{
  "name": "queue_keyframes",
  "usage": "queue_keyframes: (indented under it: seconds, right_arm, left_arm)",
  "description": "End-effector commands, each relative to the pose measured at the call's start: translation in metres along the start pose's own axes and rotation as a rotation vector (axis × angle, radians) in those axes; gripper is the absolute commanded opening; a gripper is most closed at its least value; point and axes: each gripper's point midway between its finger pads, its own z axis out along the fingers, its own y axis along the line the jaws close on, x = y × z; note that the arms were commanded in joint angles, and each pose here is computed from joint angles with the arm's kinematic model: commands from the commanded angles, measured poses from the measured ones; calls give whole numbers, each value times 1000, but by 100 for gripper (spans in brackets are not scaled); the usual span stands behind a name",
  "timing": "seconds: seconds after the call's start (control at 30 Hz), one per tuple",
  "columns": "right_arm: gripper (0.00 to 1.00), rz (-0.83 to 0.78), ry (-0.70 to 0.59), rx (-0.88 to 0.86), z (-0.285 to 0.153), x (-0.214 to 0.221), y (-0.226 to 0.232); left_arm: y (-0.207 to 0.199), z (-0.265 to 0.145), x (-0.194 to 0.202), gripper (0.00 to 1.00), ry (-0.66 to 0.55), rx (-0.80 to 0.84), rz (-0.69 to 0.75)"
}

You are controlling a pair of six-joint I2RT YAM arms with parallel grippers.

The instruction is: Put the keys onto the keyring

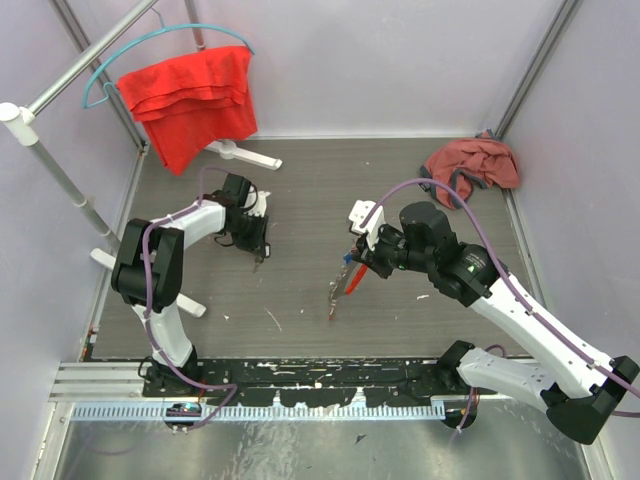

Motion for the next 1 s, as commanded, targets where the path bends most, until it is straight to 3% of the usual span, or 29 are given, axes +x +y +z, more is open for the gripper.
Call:
queue_keyframes:
  seconds: [0.0,0.3,0.7,0.97]
  right_arm:
    - [1,-22,-98,16,-7,-31,-5]
    - [1,-26,-106,18,-7,-31,-5]
    - [1,-34,-122,46,-9,-34,-10]
    - [1,-51,-144,79,-11,-37,-14]
  left_arm:
    - [-1,-3,-3,22,-2,9,1]
    - [-7,-15,-11,0,-39,16,-9]
    - [-29,-40,-26,0,-181,88,-6]
    - [-48,-55,-28,0,-241,80,72]
